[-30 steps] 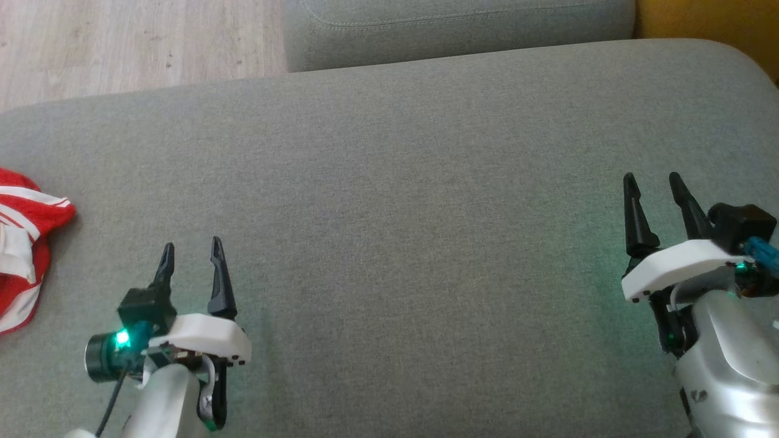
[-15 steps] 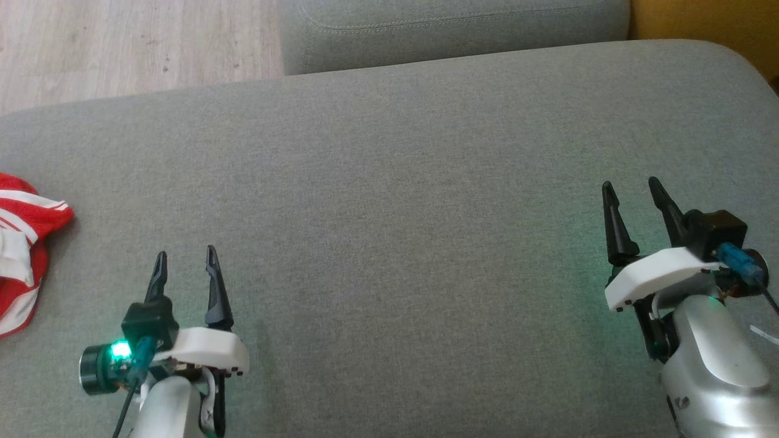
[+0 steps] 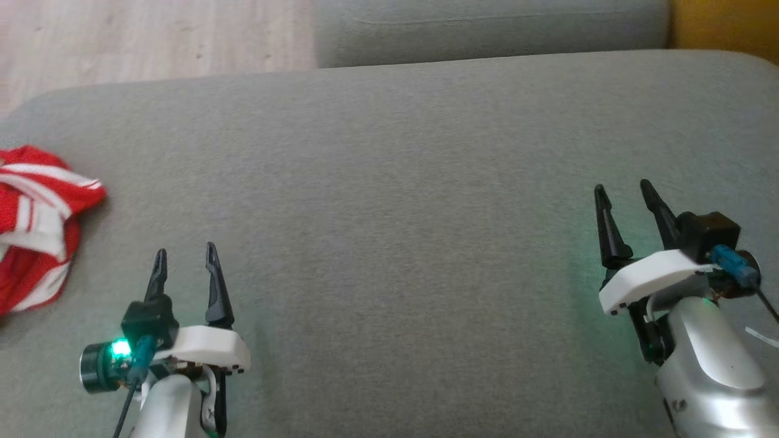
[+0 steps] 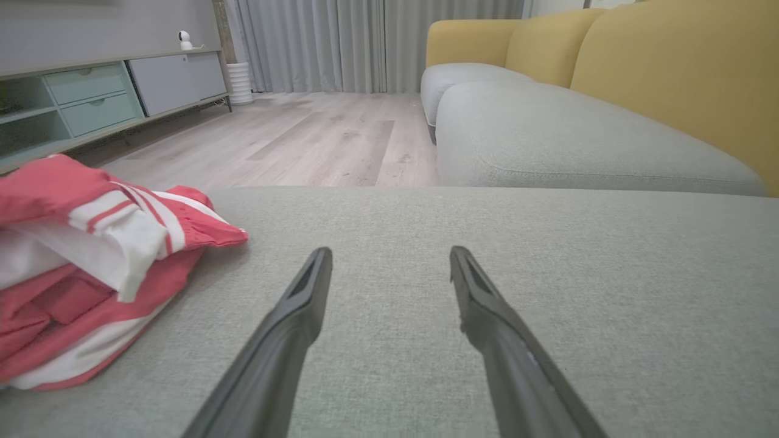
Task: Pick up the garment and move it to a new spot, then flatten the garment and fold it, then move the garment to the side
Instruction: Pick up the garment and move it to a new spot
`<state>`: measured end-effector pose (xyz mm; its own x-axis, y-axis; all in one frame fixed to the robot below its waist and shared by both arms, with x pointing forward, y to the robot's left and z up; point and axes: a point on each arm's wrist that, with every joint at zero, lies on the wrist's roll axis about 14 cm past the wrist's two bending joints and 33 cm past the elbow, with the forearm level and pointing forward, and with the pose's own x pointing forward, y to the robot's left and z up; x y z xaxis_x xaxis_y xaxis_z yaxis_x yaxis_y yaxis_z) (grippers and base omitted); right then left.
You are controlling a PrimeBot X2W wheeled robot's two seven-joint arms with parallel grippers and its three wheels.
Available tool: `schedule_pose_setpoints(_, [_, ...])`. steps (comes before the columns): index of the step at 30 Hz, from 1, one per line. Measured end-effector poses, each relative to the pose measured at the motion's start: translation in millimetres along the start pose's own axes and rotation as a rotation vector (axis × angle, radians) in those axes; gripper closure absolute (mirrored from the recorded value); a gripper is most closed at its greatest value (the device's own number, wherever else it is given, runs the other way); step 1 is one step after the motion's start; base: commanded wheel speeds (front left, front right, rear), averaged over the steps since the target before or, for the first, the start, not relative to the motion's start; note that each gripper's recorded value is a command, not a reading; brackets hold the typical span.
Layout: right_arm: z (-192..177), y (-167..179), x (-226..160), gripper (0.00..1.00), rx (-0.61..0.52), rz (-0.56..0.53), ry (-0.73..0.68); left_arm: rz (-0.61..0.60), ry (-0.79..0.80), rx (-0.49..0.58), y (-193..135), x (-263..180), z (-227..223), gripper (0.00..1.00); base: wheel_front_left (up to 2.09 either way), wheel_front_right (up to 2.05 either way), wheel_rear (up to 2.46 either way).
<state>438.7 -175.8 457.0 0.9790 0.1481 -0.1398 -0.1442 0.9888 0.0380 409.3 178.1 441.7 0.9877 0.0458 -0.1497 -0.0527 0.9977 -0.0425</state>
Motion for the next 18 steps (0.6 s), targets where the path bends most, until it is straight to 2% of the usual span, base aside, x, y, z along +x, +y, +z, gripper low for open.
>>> schedule_pose_setpoints(10, [-2, 94, 28, 0.00, -0.020, 0.258, 0.009, 0.135, -0.024, -0.014, 53, -30, 6, 0.00, 0.00, 0.00, 0.00])
schedule_pose_setpoints(18, [-2, 169, 33, 0.00, -0.012, 0.443, 0.014, 0.261, -0.046, -0.019, 97, -62, 11, 0.00, 0.00, 0.00, 0.00])
